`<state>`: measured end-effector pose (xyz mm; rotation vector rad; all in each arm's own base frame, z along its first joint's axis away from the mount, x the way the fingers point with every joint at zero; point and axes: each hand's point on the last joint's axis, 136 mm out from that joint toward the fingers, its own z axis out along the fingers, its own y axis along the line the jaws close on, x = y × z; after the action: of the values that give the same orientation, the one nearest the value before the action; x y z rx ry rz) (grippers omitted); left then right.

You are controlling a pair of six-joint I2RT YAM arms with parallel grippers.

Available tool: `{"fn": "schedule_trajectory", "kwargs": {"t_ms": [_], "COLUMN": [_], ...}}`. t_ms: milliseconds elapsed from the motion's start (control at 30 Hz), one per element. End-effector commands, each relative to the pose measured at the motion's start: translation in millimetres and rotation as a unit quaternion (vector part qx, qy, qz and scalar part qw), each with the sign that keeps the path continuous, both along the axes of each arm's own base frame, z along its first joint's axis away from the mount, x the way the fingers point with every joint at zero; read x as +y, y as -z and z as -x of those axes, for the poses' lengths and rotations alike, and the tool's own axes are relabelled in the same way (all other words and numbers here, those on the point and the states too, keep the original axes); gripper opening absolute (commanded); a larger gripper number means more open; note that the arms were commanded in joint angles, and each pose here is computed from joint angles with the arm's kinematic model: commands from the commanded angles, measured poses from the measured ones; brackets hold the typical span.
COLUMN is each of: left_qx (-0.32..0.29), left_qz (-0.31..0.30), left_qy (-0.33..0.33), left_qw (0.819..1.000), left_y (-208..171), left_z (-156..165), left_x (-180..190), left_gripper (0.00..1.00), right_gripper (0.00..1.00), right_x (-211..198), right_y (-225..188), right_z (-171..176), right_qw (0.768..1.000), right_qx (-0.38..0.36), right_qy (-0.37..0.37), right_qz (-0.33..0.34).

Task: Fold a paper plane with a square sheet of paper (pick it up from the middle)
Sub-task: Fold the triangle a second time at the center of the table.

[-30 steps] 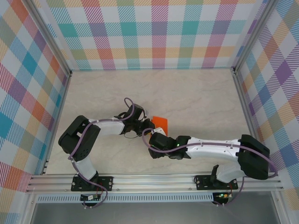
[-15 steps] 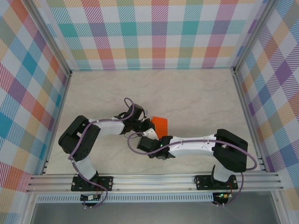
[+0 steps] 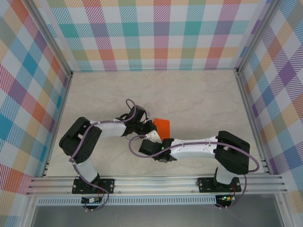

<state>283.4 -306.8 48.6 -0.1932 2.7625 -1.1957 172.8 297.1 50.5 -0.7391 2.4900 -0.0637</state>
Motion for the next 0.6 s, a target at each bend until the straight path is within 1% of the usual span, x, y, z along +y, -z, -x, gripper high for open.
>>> {"fn": "schedule_trajectory", "kwargs": {"t_ms": [0, 433, 567], "left_qx": [0.004, 0.001, -0.009], "left_qz": [0.000, -0.016, -0.028], "left_qy": [0.000, -0.009, -0.018], "left_qw": [1.000, 1.000, 0.999], "left_y": [-5, -6, -11], "left_z": [-3, -2, -1], "left_x": [-2, 4, 11], "left_gripper": [0.11, 0.12, 0.15], "right_gripper": [0.34, 0.11, 0.09], "right_x": [-1, -6, -4], "right_y": [-6, -9, -14], "right_z": [0, -1, 1], "right_qw": [1.000, 1.000, 1.000], "right_qx": [-0.009, -0.015, -0.014], "right_qy": [0.004, 0.005, 0.001], "right_qz": [0.001, 0.000, -0.028]}}
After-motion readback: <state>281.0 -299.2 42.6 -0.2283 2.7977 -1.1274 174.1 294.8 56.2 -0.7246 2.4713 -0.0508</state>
